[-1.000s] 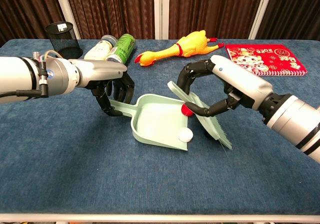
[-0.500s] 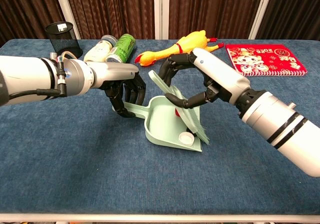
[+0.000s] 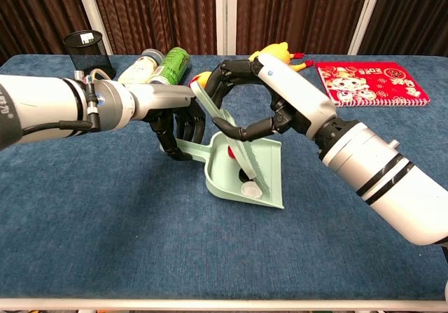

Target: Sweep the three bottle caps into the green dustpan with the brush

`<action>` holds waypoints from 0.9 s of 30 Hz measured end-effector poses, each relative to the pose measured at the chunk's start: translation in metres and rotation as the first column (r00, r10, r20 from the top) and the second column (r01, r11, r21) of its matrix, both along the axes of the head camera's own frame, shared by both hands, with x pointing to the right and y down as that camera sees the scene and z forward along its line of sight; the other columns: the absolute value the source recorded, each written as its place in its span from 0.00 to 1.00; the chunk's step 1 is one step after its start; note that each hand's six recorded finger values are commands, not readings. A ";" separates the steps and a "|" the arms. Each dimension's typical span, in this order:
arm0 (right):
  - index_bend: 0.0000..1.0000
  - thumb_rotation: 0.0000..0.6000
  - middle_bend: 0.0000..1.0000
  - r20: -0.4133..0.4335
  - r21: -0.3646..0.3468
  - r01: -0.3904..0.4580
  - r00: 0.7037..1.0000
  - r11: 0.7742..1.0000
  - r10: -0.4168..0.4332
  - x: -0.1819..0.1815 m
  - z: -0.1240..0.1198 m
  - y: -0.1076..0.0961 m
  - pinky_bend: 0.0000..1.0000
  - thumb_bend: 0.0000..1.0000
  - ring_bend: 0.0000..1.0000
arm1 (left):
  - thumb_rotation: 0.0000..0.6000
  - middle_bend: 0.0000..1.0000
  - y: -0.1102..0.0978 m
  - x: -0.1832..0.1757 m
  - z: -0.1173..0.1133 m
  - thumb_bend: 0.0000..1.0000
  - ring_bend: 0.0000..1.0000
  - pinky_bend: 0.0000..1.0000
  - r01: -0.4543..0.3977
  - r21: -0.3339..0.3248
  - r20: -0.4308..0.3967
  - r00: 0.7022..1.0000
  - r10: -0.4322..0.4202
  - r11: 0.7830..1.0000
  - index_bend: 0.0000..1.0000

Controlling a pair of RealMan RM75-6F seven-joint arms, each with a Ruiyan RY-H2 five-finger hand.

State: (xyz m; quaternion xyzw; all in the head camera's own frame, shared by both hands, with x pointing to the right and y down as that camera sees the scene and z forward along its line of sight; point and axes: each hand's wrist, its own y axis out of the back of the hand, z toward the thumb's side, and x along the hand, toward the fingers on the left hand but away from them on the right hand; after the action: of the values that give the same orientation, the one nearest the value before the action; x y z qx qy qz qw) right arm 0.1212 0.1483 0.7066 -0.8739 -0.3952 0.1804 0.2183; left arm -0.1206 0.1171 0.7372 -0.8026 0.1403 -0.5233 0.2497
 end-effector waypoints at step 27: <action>0.43 1.00 0.46 -0.733 0.016 0.302 0.652 0.953 -0.194 0.155 0.002 -0.036 0.00 0.50 0.06 | 1.00 0.31 -0.031 -0.067 -0.045 0.38 0.24 0.31 0.137 0.214 -0.055 0.990 -0.128 0.967 0.25</action>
State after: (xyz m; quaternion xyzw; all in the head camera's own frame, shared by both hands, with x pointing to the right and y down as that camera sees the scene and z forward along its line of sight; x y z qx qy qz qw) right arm 0.2757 0.1118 0.7088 -0.7600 -0.1650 0.4510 0.4380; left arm -0.1874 0.0862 0.6922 -0.7699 0.2550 -0.5038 0.2973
